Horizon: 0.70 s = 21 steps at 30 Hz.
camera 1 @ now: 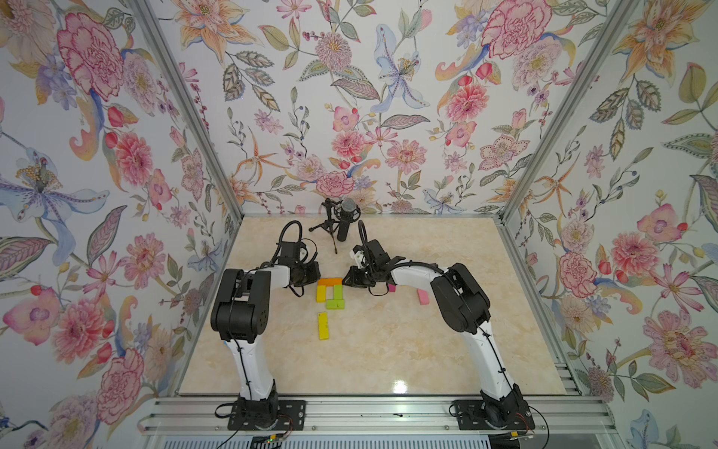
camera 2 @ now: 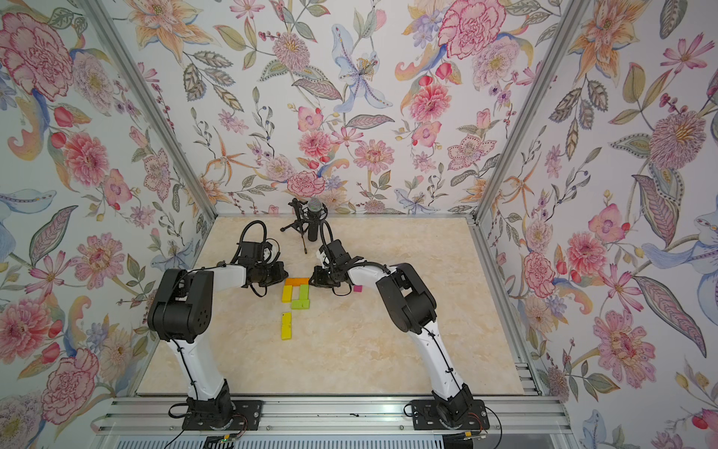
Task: Assemble the letter p with building blocks
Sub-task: Assemble the building block at the center of the board.
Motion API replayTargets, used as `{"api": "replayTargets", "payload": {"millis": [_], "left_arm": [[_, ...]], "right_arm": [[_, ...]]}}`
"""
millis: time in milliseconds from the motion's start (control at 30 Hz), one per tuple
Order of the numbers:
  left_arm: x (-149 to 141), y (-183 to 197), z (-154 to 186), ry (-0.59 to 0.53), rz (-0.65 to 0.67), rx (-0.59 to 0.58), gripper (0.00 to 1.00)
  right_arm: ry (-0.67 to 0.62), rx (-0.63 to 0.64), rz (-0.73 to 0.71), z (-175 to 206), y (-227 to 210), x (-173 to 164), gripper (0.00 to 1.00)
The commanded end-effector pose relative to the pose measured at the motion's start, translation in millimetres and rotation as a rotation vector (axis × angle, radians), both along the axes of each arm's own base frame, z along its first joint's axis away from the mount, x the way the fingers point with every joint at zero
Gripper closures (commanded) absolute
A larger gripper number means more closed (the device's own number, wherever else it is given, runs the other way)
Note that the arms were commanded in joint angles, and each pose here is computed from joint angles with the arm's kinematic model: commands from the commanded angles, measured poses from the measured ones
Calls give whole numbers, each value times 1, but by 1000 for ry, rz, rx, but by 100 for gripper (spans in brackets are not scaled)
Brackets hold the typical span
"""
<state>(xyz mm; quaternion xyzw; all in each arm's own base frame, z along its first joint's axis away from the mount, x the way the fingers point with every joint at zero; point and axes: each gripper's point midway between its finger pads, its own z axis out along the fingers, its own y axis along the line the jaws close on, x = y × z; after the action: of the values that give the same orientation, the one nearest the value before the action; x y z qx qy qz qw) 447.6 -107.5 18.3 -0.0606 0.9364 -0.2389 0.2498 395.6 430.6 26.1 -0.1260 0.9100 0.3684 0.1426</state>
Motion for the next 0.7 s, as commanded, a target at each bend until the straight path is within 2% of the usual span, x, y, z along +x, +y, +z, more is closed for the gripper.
{"api": "replayTargets", "payload": {"millis": [0, 200, 233, 333, 367, 667], "left_arm": [[-28, 2, -23, 109, -9, 38, 100], [-24, 7, -22, 110, 14, 62, 100], [-22, 10, -22, 108, 24, 73, 97], [-14, 16, -18, 94, 55, 92, 79], [-9, 20, -14, 82, 70, 99, 77], [20, 49, 26, -57, 213, 136, 69]], "right_arm": [[93, -94, -3, -43, -17, -18, 79], [89, -99, -6, -43, -18, -18, 79], [88, -99, -7, -43, -18, -18, 79], [83, -108, -20, -43, -21, -16, 76], [78, -110, -26, -42, -21, -14, 75], [-12, -121, -147, -20, -46, 8, 69]]}}
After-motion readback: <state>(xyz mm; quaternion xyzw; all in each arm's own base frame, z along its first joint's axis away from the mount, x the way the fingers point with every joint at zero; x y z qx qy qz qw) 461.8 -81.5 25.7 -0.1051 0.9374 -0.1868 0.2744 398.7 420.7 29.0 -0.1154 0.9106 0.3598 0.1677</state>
